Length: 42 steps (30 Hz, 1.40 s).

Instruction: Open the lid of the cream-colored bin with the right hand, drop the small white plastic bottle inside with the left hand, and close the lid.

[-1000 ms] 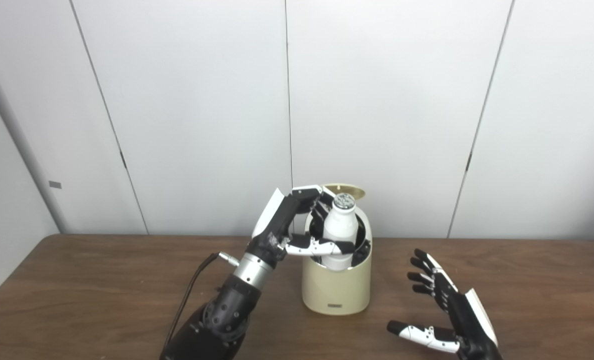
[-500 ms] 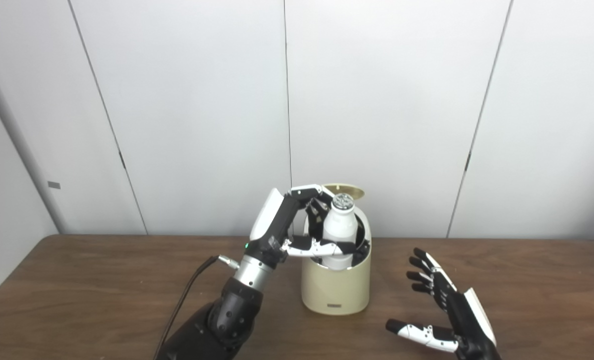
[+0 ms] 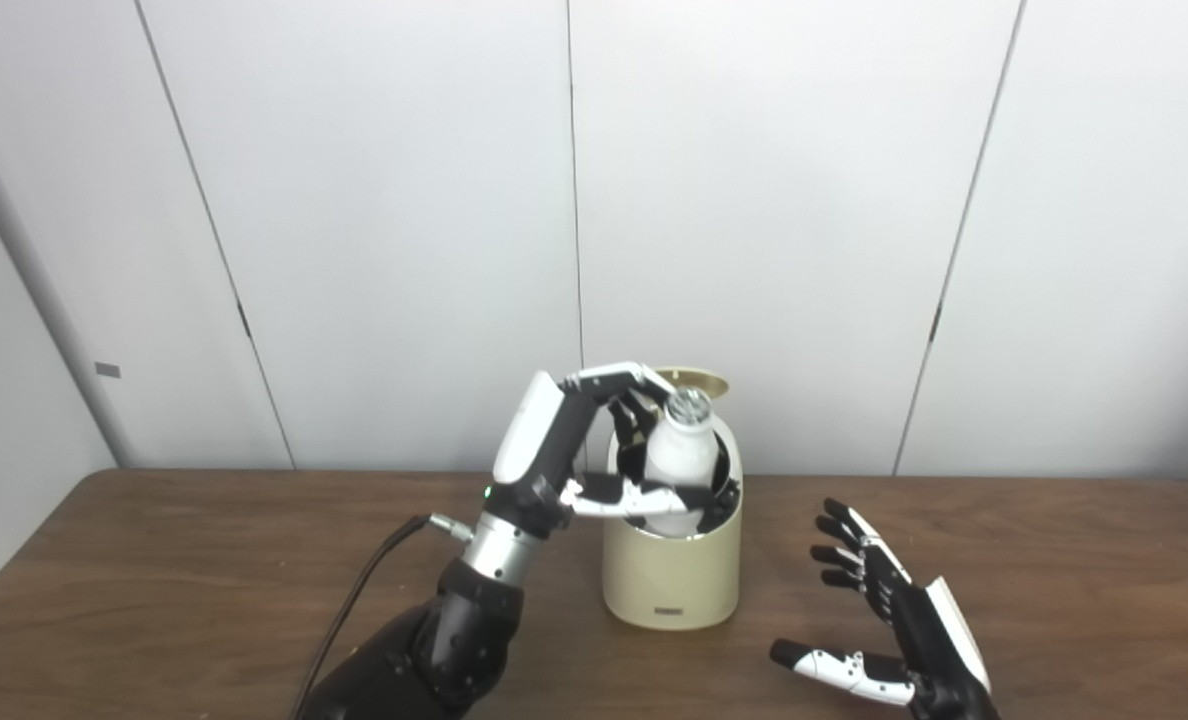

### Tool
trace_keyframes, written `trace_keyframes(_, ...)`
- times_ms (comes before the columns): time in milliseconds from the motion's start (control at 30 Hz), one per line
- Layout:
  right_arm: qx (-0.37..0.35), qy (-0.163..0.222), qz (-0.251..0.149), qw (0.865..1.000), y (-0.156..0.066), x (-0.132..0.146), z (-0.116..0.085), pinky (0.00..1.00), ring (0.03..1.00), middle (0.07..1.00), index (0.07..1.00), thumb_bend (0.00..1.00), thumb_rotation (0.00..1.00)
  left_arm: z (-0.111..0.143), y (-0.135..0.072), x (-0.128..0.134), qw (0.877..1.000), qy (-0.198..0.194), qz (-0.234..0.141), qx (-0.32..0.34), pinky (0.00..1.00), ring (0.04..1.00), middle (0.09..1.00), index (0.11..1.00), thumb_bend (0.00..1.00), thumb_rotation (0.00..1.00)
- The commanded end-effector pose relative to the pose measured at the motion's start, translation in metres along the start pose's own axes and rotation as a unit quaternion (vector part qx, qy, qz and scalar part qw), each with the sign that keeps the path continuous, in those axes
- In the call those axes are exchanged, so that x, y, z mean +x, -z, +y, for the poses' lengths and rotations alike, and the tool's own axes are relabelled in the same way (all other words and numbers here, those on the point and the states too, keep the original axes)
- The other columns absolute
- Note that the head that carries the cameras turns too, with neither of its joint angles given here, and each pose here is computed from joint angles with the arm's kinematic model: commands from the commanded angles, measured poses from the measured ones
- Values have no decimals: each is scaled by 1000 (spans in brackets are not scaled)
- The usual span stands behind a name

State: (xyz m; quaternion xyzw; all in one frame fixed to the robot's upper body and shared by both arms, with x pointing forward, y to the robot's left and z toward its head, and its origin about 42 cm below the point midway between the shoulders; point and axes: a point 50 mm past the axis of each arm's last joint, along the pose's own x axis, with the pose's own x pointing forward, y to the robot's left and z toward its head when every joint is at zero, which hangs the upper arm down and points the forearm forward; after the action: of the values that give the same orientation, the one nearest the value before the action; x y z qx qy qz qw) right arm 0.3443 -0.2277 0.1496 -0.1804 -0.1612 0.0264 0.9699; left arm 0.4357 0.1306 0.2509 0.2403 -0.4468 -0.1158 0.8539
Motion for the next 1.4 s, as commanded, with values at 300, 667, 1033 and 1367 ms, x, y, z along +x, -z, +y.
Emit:
trace_keyframes(300, 2, 5, -44, 999, -19, 13, -2, 759, 815, 894, 908, 776, 314, 9, -9, 27, 981, -17, -168, 94, 286, 405, 533, 461, 500, 0)
trace_keyframes(667, -2, 6, -44, 999, -18, 14, 1, 750, 804, 886, 903, 788, 331, 5, -3, 28, 964, 4, -233, 128, 321, 465, 533, 460, 473, 0)
trace_keyframes(1033, -4, 5, -44, 999, -24, 12, 3, 752, 807, 894, 907, 782, 331, 5, -2, 37, 959, 12, -247, 141, 319, 473, 536, 458, 472, 0)
trace_keyframes(1367, -2, -4, -44, 999, -24, 13, 5, 740, 789, 898, 906, 777, 332, 21, -7, 61, 952, -2, -264, 155, 311, 445, 534, 467, 473, 0)
